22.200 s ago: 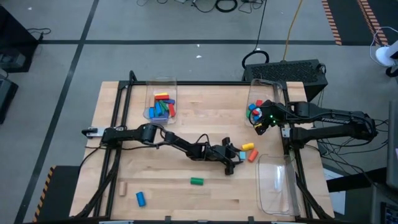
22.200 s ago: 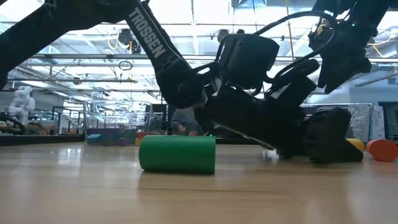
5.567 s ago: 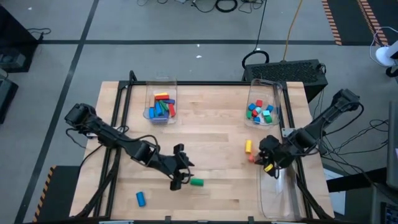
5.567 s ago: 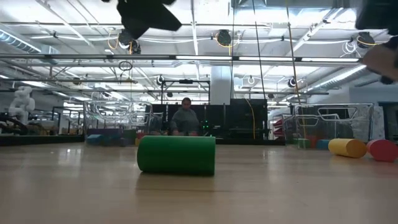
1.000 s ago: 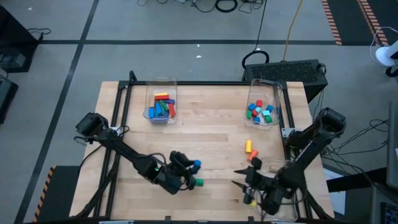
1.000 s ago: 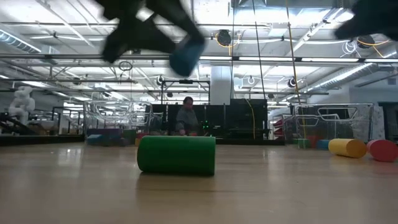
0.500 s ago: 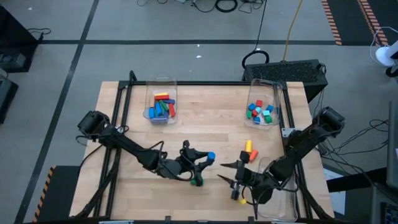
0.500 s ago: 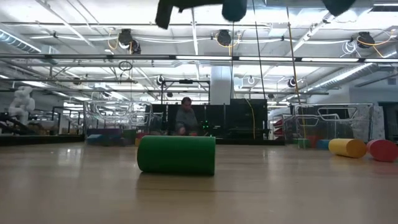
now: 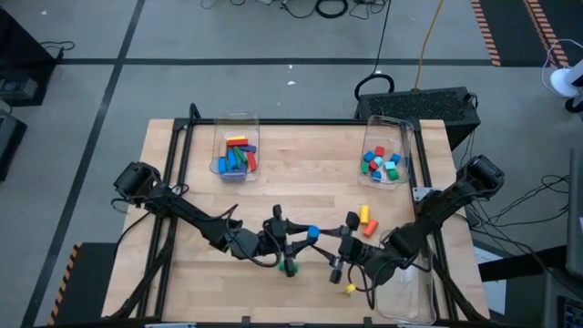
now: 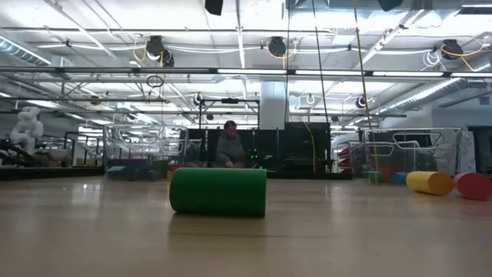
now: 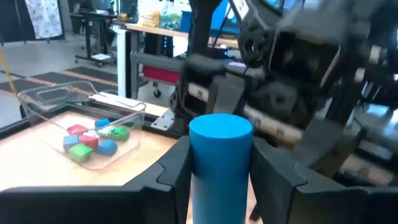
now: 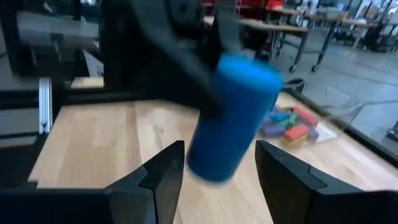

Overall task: Sort blocks by size
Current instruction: Put the blue cylindrical block into the bottom transparent bin

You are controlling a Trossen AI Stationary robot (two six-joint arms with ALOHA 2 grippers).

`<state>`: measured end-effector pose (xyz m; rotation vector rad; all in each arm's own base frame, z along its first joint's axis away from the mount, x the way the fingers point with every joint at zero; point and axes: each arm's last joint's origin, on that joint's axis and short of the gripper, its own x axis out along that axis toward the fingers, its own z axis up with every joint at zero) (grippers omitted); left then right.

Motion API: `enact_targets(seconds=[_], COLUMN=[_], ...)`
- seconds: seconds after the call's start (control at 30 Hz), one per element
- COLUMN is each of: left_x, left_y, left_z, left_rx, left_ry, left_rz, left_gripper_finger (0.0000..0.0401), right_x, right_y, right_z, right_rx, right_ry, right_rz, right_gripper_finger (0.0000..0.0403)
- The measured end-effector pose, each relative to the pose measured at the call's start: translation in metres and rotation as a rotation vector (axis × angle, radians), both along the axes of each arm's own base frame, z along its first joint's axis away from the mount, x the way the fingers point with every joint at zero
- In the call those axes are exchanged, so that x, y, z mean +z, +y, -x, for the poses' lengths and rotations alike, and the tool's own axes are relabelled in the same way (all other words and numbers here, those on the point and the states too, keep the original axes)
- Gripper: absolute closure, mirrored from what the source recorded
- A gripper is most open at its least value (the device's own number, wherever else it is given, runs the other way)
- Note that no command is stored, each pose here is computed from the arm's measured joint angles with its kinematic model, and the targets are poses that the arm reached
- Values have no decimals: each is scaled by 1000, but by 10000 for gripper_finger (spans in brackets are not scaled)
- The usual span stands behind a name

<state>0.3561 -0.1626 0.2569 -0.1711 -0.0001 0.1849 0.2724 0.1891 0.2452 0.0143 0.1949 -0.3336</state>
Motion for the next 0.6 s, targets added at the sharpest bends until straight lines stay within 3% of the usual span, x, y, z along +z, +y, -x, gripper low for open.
enact_targets(seconds=[0.4, 0.6], left_x=[1, 2], left_y=[-1, -1], left_z=[0, 0], left_rx=[-46, -53], left_ry=[-1, -13], left_rz=[-42, -57], left_gripper_finger=[270, 270], right_x=[7, 6], right_y=[-10, -12], right_z=[-12, -14], right_rx=[84, 97], right_ry=[-35, -33], right_rz=[-58, -72], right_gripper_finger=[224, 265])
